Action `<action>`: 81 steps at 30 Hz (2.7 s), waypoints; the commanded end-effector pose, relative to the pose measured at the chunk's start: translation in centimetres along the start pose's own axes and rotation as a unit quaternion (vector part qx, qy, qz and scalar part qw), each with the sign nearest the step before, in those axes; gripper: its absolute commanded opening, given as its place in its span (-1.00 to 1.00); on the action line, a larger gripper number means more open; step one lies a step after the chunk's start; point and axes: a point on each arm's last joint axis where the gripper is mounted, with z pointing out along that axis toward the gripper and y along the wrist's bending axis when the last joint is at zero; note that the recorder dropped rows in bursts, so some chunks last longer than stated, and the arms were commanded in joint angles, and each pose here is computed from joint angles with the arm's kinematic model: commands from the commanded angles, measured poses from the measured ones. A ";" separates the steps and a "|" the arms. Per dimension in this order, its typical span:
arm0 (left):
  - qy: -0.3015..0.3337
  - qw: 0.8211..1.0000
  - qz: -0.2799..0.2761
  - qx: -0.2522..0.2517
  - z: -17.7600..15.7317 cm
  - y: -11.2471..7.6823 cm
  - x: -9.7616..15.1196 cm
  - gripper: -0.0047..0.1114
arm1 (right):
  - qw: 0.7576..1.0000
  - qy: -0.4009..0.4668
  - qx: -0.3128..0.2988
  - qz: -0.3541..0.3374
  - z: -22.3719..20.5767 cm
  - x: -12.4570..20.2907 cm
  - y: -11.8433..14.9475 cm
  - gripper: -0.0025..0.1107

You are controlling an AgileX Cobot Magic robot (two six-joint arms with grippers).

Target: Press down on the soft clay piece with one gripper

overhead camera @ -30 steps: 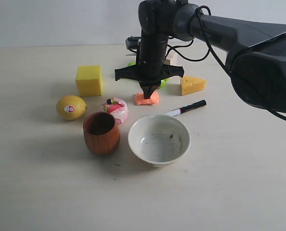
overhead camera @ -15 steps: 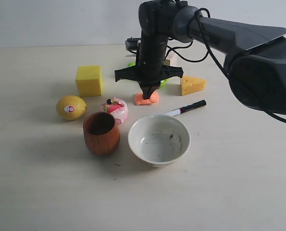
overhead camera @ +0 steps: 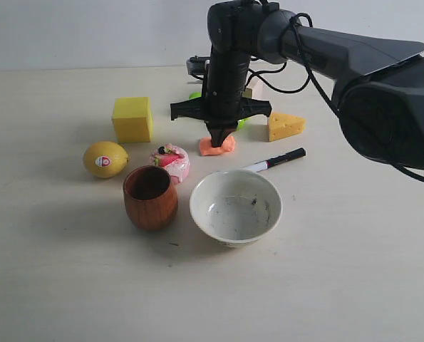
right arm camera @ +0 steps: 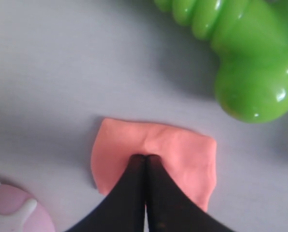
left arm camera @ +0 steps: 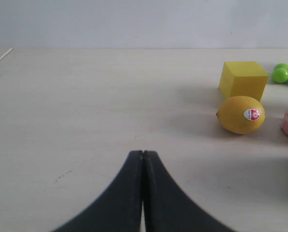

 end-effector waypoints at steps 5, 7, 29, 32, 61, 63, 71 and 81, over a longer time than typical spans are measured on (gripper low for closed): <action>-0.009 1.000 0.002 -0.002 -0.1 0.0 -0.2 -0.92 | 0.999 0.049 -0.010 0.010 4.5 0.9 0.0 -0.73; -0.009 1.000 0.002 -0.002 -0.1 0.0 -0.2 -0.92 | 0.999 0.045 -0.011 0.010 4.2 0.9 0.0 -0.66; -0.009 1.000 0.002 -0.002 -0.1 0.0 -0.2 -0.92 | 1.000 0.001 -0.022 0.000 -0.4 0.3 0.5 -0.52; -0.009 1.000 0.002 -0.002 -0.1 0.0 -0.2 -0.92 | 1.000 -0.004 -0.022 -0.001 -0.9 0.3 0.5 -0.53; -0.009 1.000 0.002 -0.002 -0.1 0.0 -0.2 -0.92 | 0.999 -0.043 -0.004 -0.014 -4.0 -0.1 0.3 -0.92; -0.009 1.000 0.002 -0.002 -0.1 0.0 -0.2 -0.92 | 0.999 -0.043 -0.004 -0.014 -3.9 -0.1 0.3 -0.96; -0.009 1.000 0.002 -0.002 -0.1 0.0 -0.2 -0.92 | 1.000 -0.024 0.004 -0.013 -1.9 0.0 0.1 -0.96; -0.009 1.000 0.002 -0.002 -0.1 0.0 -0.2 -0.92 | 0.998 -0.061 -0.009 -0.035 -5.9 0.0 0.4 -0.96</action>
